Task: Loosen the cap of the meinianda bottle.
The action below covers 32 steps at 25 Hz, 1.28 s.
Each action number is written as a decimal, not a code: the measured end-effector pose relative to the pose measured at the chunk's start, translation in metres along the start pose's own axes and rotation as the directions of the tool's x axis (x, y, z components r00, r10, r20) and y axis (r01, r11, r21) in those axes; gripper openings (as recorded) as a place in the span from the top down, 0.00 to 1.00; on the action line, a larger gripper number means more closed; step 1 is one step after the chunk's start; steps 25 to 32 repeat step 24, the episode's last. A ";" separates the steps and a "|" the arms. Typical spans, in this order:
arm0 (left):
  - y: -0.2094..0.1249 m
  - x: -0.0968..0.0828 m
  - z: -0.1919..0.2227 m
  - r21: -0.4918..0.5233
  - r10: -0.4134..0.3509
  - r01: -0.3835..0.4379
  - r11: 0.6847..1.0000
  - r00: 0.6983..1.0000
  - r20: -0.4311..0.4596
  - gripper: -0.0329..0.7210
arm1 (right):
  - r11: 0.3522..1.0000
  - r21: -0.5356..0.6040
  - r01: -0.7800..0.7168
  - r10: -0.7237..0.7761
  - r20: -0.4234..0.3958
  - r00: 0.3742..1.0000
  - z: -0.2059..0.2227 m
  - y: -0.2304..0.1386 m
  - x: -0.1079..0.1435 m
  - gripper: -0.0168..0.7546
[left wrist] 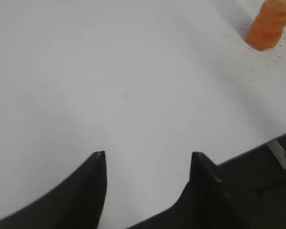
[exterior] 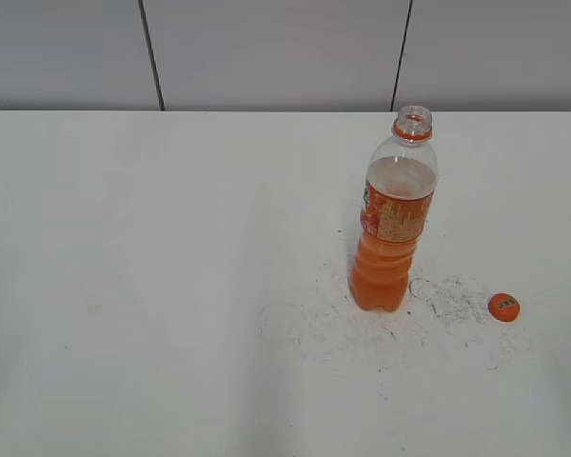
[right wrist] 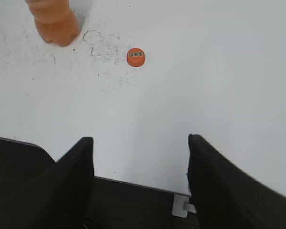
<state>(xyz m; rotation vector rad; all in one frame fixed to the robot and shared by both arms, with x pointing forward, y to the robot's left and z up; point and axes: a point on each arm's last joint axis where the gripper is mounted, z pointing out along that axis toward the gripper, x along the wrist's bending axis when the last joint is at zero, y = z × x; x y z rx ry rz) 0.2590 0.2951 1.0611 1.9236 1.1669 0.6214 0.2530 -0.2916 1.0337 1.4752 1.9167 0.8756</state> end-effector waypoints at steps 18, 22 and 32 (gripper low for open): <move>-0.014 -0.001 -0.022 -0.174 -0.217 0.170 0.970 0.929 -0.299 0.38 | 0.990 -0.127 -0.063 0.071 0.059 0.996 -0.013 -0.009 0.005 0.38; -0.017 -0.003 -0.026 -0.207 -0.238 0.176 0.962 0.914 -0.327 0.38 | 0.989 -0.130 -0.070 0.078 0.061 0.995 -0.013 -0.009 0.005 0.38; -0.017 -0.003 -0.026 -0.209 -0.243 0.180 0.961 0.911 -0.334 0.38 | 0.989 -0.130 -0.070 0.078 0.061 0.995 -0.013 -0.009 0.005 0.38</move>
